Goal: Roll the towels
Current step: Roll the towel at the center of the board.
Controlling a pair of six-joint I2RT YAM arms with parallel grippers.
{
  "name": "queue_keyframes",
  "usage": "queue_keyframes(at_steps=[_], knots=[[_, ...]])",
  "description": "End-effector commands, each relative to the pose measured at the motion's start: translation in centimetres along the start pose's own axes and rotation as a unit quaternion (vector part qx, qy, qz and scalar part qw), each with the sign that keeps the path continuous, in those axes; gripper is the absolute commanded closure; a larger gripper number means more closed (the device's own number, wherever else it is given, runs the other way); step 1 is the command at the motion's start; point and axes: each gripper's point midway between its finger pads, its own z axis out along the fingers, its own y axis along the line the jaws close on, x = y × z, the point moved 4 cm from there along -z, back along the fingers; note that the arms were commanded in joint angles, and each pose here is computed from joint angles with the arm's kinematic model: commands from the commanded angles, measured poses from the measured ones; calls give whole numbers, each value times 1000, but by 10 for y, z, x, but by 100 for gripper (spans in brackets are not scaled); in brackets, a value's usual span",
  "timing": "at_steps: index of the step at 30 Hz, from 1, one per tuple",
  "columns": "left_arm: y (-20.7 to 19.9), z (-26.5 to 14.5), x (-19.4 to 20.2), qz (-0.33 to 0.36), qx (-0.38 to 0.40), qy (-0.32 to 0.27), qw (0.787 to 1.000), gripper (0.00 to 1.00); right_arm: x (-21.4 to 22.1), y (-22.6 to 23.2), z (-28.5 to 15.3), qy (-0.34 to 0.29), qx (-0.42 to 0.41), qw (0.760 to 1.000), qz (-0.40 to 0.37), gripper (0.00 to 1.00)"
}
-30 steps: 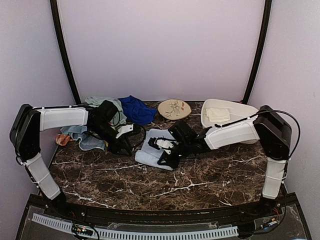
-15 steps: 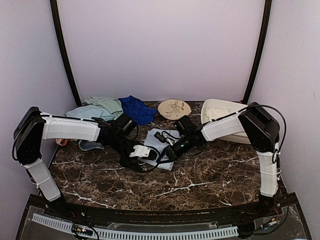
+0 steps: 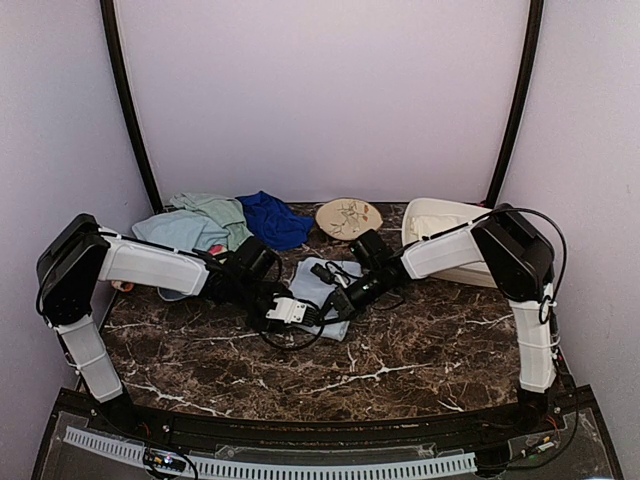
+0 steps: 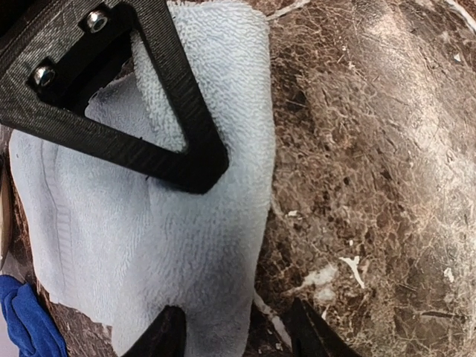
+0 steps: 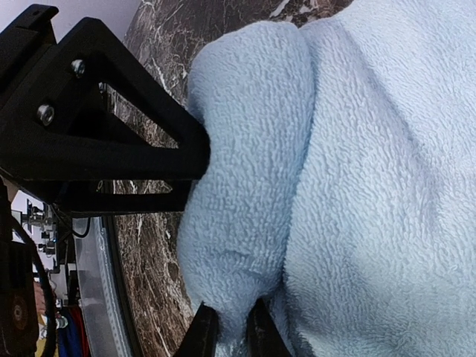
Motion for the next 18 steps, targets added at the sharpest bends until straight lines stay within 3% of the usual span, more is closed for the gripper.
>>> queue_keyframes(at_steps=[1,5,11,12,15,18], knots=[[0,8,8,19,-11,20,1000,52,4,-3,1,12,-7,1000,25,87],[-4,17,15,24,-3,35,999,57,-2,-2,-6,4,-9,1000,26,85],[-10,29,21,1,39,55,998,99,-15,7,-27,-31,14,999,-11,74],[-12,28,19,-8,55,53,997,100,-16,10,-32,-41,25,998,-30,72],[-18,19,10,-38,101,38,993,100,-20,17,-51,-82,68,991,-77,50],[-25,8,3,-70,148,28,986,100,-25,22,-72,-114,114,980,-116,37]])
